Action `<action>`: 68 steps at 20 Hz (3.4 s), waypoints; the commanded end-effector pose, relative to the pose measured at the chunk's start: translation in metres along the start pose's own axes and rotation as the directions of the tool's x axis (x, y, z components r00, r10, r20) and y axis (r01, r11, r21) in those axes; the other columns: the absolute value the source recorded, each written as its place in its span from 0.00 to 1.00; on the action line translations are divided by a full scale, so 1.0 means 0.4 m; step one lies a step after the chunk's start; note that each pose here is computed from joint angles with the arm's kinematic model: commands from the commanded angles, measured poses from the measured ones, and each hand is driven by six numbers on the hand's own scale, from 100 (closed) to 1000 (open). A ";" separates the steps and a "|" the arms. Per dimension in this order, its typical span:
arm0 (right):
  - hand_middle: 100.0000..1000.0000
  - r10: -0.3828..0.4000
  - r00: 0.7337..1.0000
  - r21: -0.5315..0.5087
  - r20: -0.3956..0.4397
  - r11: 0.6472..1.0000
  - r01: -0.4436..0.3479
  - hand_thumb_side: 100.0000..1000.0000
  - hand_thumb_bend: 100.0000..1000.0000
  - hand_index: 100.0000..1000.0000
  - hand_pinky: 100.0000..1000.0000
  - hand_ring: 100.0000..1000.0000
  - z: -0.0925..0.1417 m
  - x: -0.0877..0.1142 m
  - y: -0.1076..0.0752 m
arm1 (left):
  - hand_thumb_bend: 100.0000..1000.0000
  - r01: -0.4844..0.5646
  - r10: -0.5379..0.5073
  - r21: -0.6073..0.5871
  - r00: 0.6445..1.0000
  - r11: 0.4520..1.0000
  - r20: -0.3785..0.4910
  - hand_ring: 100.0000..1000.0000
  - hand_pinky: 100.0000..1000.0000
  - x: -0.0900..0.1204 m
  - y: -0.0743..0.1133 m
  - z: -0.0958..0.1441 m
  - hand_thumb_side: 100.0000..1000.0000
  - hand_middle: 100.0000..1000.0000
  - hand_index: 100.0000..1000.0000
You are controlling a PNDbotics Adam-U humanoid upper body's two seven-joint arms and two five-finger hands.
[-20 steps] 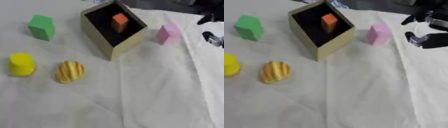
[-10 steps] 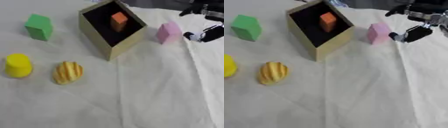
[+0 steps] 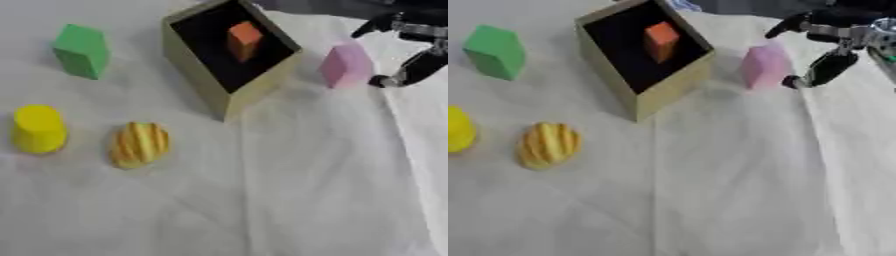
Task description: Pick up objects on the table and place them in the box.
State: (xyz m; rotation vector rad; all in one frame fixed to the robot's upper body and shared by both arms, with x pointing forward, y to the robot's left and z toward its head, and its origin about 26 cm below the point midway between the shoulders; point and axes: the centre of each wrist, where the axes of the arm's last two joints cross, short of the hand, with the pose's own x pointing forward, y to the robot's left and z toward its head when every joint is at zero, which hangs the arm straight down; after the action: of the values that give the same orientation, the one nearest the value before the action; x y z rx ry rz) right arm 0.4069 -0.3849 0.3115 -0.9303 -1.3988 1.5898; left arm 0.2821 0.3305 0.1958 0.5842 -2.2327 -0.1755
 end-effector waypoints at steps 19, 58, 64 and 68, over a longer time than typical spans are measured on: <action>0.86 -0.017 0.996 -0.040 -0.089 0.999 0.014 0.00 0.30 0.92 0.94 0.98 -0.011 -0.057 -0.017 | 0.52 0.000 -0.001 0.010 1.000 1.000 0.027 0.85 0.77 0.015 0.006 -0.012 0.79 0.77 0.85; 0.65 0.172 0.919 -0.090 0.355 0.985 -0.149 0.06 0.01 0.78 0.90 0.82 -0.212 0.317 -0.195 | 0.52 -0.004 0.004 0.005 0.999 1.000 0.050 0.86 0.78 0.029 0.004 -0.021 0.78 0.77 0.85; 0.66 0.180 0.916 -0.071 0.358 0.984 -0.165 0.15 0.03 0.80 0.90 0.84 -0.226 0.329 -0.184 | 0.52 -0.006 0.006 0.003 0.999 1.000 0.050 0.85 0.78 0.030 0.003 -0.021 0.78 0.77 0.85; 0.84 0.180 0.915 -0.042 0.361 0.983 -0.177 0.33 0.05 0.90 0.93 0.95 -0.233 0.334 -0.178 | 0.52 -0.007 0.006 0.003 0.999 1.000 0.050 0.85 0.78 0.029 0.003 -0.021 0.78 0.77 0.85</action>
State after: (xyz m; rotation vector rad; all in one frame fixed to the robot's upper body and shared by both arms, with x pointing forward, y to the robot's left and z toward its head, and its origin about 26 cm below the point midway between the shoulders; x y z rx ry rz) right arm 0.4473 -0.2185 0.3575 -0.7768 -1.6086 1.9720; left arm 0.2833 0.3271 0.1997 0.5744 -2.2517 -0.1627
